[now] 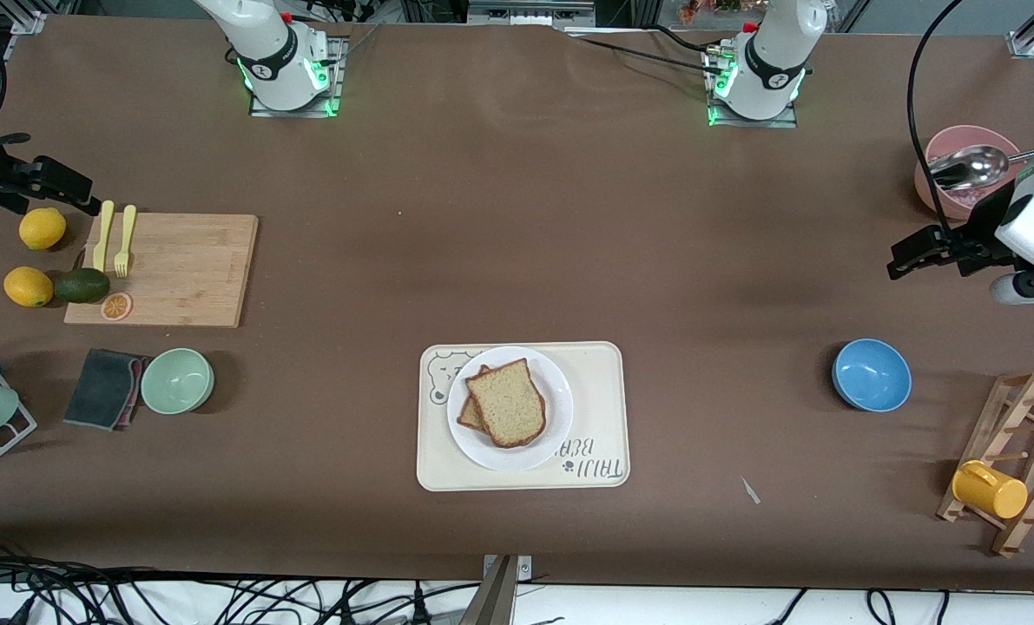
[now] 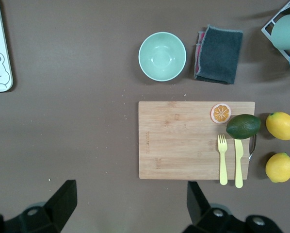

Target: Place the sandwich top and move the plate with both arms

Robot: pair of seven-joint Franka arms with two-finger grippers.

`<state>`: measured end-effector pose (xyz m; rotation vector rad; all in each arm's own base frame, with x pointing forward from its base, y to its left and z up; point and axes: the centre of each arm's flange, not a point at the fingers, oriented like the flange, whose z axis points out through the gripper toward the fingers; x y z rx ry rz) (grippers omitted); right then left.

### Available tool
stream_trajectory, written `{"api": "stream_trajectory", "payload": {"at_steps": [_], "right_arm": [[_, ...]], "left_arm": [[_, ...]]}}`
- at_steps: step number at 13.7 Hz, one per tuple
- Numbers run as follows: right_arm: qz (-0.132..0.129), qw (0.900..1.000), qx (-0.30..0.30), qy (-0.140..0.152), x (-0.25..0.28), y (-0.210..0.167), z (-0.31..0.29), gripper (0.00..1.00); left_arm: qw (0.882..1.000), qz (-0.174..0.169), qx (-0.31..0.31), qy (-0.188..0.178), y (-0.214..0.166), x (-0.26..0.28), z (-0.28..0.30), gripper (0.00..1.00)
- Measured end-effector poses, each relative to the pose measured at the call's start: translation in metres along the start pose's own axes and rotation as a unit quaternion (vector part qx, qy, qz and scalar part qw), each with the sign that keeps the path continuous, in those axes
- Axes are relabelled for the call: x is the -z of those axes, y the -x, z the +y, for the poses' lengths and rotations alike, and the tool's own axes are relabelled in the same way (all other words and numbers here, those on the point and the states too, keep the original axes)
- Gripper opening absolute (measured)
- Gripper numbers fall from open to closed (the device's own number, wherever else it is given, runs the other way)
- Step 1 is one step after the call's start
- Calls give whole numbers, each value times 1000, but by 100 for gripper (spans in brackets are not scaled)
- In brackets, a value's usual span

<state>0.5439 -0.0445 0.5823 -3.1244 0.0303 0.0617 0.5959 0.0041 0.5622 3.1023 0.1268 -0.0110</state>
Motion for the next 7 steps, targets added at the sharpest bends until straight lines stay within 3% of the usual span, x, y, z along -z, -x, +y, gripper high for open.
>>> {"api": "stream_trajectory", "payload": {"at_steps": [7], "right_arm": [[0, 1000, 0, 0, 0, 0, 0, 100]], "left_arm": [[1000, 1, -1, 0, 0, 1, 2, 100]]}}
